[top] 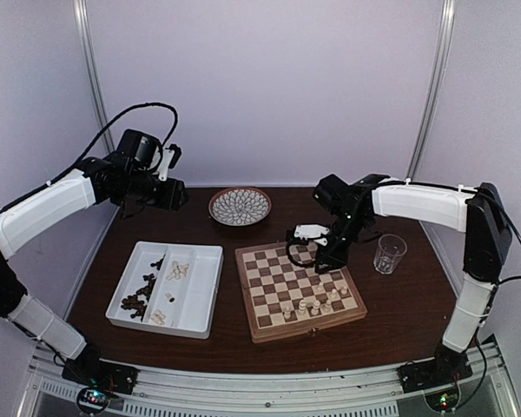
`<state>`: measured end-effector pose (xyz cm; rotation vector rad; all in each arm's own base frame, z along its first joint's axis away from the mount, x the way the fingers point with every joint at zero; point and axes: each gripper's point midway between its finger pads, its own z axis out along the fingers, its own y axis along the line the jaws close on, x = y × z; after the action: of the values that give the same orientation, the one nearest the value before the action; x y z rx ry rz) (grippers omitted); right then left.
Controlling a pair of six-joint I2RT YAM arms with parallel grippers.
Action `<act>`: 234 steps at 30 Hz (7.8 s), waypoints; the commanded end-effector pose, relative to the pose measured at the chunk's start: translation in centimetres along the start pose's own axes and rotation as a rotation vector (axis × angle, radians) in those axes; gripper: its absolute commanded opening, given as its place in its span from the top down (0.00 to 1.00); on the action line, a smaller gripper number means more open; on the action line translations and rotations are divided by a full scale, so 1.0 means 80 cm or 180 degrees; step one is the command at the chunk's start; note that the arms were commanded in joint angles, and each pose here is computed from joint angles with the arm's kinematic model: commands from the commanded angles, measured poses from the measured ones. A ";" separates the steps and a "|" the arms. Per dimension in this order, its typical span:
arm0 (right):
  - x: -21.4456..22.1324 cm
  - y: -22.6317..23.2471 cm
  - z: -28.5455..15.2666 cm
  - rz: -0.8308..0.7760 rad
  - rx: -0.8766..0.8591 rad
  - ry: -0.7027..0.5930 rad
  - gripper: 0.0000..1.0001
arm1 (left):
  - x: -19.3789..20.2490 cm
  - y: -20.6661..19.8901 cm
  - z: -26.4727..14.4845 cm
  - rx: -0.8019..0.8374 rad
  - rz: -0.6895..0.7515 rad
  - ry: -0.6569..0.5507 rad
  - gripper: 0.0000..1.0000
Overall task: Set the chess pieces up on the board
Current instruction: Move the pawn to f2, then pick up the pawn from the storage box, then pass from the left arm to the right
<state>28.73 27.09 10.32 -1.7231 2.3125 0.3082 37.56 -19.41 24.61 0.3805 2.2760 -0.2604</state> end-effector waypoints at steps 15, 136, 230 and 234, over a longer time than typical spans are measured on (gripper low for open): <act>0.025 0.021 0.040 -0.0038 -0.0087 0.0332 0.69 | -0.018 -0.004 -0.008 0.0137 -0.0007 -0.0186 0.48; 0.080 0.060 -0.105 0.0398 -0.0129 -0.1333 0.59 | 0.310 -0.010 0.046 -0.1087 -0.2333 0.1733 0.67; -0.165 0.162 -0.204 0.0539 -0.3118 -0.1930 0.63 | 0.066 -0.350 -0.136 0.2774 0.0759 0.0490 0.97; -0.162 0.163 -0.200 0.0542 -0.3112 -0.1920 0.64 | 0.063 -0.349 -0.136 0.2750 0.0753 0.0457 0.98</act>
<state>19.20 37.68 29.82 -1.3762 1.9440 1.8993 16.34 -40.25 27.49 1.1253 2.2280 -1.1082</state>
